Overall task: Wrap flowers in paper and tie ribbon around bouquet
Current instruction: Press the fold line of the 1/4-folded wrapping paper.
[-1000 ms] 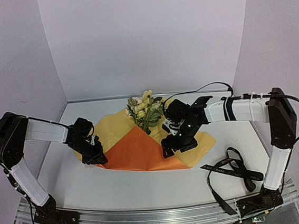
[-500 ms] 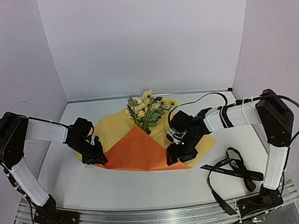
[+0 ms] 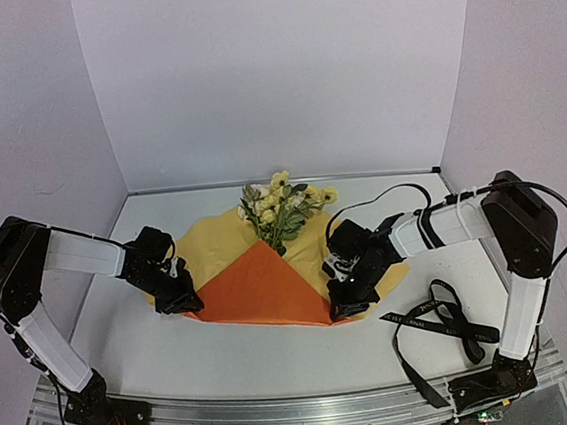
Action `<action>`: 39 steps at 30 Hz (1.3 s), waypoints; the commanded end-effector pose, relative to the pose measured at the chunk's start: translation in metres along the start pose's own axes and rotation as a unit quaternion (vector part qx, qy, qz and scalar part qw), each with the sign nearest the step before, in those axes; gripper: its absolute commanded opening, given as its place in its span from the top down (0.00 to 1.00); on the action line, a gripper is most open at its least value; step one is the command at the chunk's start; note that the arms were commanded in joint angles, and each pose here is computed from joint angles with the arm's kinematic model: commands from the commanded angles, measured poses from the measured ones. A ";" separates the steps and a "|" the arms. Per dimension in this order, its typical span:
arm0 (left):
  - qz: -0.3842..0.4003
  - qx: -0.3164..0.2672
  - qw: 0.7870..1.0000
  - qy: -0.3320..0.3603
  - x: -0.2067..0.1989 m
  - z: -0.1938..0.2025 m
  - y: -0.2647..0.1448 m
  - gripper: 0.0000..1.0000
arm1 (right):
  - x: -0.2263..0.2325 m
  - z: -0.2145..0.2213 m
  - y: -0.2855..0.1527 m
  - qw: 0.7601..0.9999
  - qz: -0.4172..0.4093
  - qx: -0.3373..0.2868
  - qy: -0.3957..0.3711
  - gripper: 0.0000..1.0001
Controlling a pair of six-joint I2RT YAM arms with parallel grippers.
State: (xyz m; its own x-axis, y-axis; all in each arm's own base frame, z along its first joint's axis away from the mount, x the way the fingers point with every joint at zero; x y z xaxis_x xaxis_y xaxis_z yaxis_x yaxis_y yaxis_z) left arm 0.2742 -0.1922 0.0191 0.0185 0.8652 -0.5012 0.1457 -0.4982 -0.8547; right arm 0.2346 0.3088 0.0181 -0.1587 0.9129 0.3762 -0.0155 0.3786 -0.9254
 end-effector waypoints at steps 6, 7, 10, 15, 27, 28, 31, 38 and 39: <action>-0.061 0.038 0.997 -0.041 0.031 0.046 0.012 0.89 | -0.009 0.017 -0.007 1.000 -0.005 0.019 0.011 1.00; -0.060 0.038 0.997 -0.042 0.030 0.050 0.011 0.89 | -0.012 0.019 -0.008 1.000 -0.002 0.020 0.011 1.00; -0.058 0.040 0.996 -0.052 0.024 0.061 0.010 0.89 | -0.021 0.026 -0.013 1.000 0.008 0.022 0.008 1.00; -0.053 0.030 0.996 -0.065 0.009 0.076 0.005 0.89 | -0.039 0.039 -0.024 0.999 0.021 0.032 0.004 1.00; -0.046 0.003 0.997 -0.059 -0.009 0.066 -0.001 0.89 | -0.037 0.044 -0.068 0.999 0.036 0.019 0.010 0.65; -0.044 0.002 0.997 -0.056 -0.011 0.065 -0.001 0.89 | -0.039 0.045 -0.077 0.999 0.045 0.013 0.012 0.62; -0.038 0.002 0.998 -0.050 -0.015 0.062 -0.001 0.89 | -0.033 0.045 -0.095 0.999 0.046 -0.010 0.023 0.61; -0.030 0.001 0.999 -0.041 -0.020 0.059 -0.001 0.89 | 0.026 0.034 -0.070 0.999 -0.002 -0.042 0.029 0.76; -0.028 0.001 0.999 -0.040 -0.021 0.059 -0.001 0.89 | 0.032 0.029 -0.063 0.998 -0.012 -0.047 0.041 0.78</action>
State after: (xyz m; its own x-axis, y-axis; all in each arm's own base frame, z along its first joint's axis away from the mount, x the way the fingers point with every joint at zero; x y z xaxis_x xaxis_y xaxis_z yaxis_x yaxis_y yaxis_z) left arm 0.2100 -0.2138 0.0201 -0.0738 0.8727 -0.4827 0.1313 -0.4713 -0.8721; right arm 0.1897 0.2751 0.0953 -0.1580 0.9224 0.3524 0.0255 0.3606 -0.9324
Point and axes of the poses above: each gripper's point midway between its finger pads, its own y axis out along the fingers, its own x axis along the line the jaws close on, z = x × y, the point moved 1 cm from there along -y, back along the fingers, and after that the axes turned 8 degrees about y, right-handed, at the moved point
